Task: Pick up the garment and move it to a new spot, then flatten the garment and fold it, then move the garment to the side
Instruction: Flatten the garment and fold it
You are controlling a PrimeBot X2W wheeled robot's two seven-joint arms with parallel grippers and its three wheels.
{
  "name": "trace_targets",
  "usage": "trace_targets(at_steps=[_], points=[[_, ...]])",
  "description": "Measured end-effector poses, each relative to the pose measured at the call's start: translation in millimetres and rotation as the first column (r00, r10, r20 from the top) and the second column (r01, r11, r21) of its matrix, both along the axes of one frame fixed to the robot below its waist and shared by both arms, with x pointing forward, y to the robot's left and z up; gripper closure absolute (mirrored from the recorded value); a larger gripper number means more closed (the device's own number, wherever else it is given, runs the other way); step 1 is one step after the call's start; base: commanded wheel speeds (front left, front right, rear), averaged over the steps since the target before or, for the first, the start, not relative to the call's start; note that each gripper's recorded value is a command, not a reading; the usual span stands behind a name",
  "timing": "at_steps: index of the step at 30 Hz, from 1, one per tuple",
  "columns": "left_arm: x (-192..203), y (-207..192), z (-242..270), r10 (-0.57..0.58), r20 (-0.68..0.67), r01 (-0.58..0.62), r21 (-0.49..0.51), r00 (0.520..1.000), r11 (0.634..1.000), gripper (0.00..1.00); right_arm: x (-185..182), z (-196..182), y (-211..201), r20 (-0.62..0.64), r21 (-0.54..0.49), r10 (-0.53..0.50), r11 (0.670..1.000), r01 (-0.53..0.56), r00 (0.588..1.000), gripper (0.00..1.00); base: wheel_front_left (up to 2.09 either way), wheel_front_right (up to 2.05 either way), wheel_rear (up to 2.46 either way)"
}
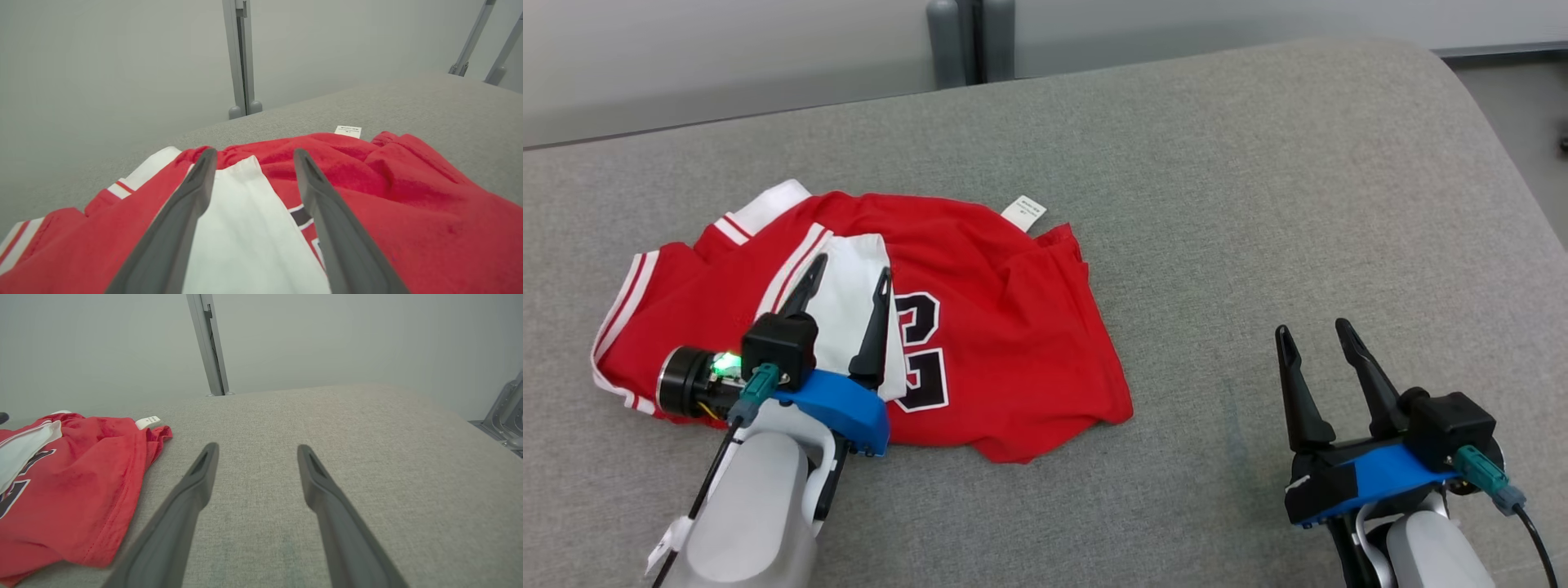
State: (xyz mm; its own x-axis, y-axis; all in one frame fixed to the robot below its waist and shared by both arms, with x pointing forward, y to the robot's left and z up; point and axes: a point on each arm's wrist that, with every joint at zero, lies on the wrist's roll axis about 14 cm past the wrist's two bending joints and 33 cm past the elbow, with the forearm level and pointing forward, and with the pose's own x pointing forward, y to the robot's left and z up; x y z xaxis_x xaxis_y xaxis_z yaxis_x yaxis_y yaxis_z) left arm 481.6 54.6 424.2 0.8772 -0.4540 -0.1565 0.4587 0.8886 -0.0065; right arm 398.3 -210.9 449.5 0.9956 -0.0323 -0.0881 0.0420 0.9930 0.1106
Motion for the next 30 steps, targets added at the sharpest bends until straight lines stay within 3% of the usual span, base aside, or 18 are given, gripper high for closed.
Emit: trace_targets(at_steps=[9, 20, 21, 22, 30], points=[[-9, -11, -48, -0.039, -0.151, 0.047, 0.044, 0.988, 0.998, 0.0, 1, -3, -7, -0.011, -0.004, -0.017, 1.0, 0.017, 1.0, 0.0, 0.0, 0.0, 0.0], [-20, -15, -73, -0.052, -0.24, 0.072, 0.073, 0.969, 0.995, 0.0, 0, 0, -10, -0.004, -0.01, -0.025, 1.0, 0.025, 1.0, 0.0, 0.0, 0.0, 0.0], [-20, -15, -74, -0.051, -0.243, 0.07, 0.07, 0.969, 0.995, 0.72, 0, 0, -10, -0.003, -0.011, -0.026, 1.0, 0.026, 1.0, 0.0, 0.0, 0.0, 0.0], [-20, -15, -74, -0.051, -0.245, 0.07, 0.069, 0.968, 0.995, 1.0, -1, 1, -11, -0.001, -0.011, -0.027, 1.0, 0.027, 1.0, 0.0, 0.0, 0.0, 0.0], [-15, -8, -52, -0.014, -0.197, 0.018, 0.016, 0.98, 1.0, 1.0, 0, 4, -6, 0.009, -0.003, -0.017, 1.0, 0.017, 1.0, 0.0, 0.0, 0.0, 0.0]])
